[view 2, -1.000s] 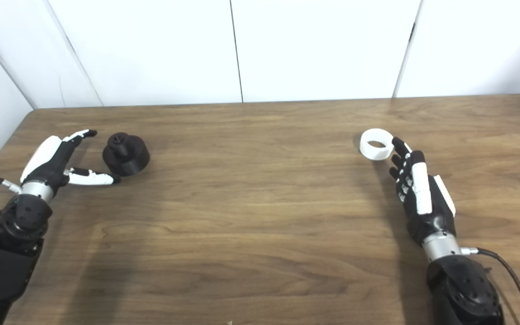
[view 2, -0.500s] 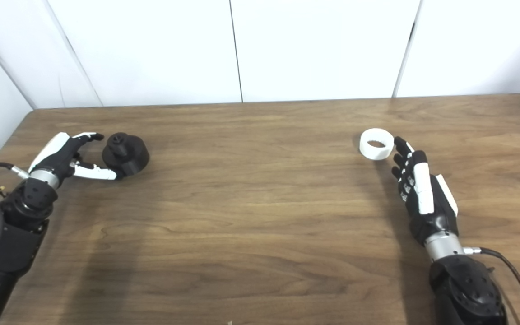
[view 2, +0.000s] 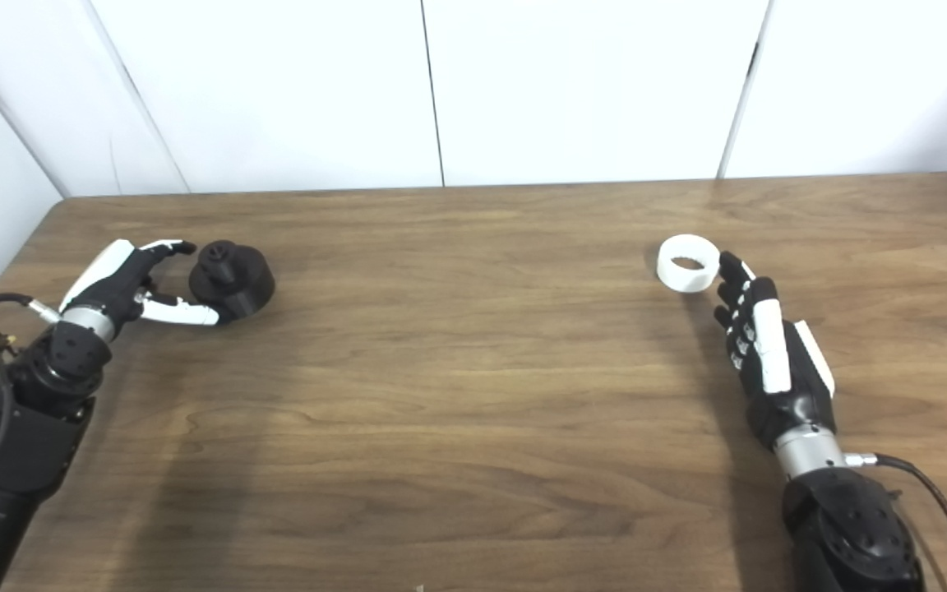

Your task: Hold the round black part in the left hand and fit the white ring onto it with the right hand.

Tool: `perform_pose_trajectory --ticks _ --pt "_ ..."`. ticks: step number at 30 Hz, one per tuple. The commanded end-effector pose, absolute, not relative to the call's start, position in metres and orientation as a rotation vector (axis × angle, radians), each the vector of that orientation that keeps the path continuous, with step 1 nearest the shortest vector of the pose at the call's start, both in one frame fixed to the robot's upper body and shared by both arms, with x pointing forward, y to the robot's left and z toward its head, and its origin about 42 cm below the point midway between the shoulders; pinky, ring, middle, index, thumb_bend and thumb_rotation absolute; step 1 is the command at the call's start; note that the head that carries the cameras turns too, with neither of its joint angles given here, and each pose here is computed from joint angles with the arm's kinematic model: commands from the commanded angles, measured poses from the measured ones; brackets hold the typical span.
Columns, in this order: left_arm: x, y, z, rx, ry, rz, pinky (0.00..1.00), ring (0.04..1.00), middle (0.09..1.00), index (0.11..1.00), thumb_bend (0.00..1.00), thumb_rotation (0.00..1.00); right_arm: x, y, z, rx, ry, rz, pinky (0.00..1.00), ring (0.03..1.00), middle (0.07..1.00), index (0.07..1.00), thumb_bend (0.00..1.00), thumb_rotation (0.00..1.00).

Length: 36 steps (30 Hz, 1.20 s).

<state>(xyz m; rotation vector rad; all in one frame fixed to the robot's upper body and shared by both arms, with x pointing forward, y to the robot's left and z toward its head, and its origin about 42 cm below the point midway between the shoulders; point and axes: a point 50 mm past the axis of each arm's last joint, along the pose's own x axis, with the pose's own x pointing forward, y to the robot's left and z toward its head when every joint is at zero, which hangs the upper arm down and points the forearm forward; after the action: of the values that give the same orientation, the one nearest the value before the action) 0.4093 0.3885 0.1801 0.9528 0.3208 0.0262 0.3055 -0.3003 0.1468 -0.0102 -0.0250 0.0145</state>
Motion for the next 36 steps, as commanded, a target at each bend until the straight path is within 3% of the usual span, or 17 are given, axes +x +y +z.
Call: perform_pose_trajectory --ticks 1,13,28,36 --pt "0.422 0.385 0.216 0.968 0.203 0.056 0.92 1.0 0.954 0.872 0.98 0.26 0.31 -0.299 0.167 -0.026 -0.124 0.026 1.0 1.0 0.987 0.957 0.68 1.0" --pt "0.428 0.374 0.213 0.974 0.162 0.032 0.92 1.0 0.946 0.834 0.96 0.25 0.309 -0.299 0.166 -0.03 -0.121 0.021 1.0 1.0 0.986 0.96 0.69 1.0" --pt "0.426 0.371 0.205 0.97 0.149 0.042 0.89 0.992 0.924 0.61 0.89 0.14 0.305 -0.303 0.166 -0.027 -0.121 0.031 1.0 1.0 0.993 0.973 0.69 1.0" --pt "0.424 0.371 0.2 0.99 0.133 0.054 0.89 0.988 0.906 0.584 0.89 0.11 0.306 -0.302 0.167 -0.017 -0.124 0.042 1.0 1.0 0.995 0.975 0.7 1.0"
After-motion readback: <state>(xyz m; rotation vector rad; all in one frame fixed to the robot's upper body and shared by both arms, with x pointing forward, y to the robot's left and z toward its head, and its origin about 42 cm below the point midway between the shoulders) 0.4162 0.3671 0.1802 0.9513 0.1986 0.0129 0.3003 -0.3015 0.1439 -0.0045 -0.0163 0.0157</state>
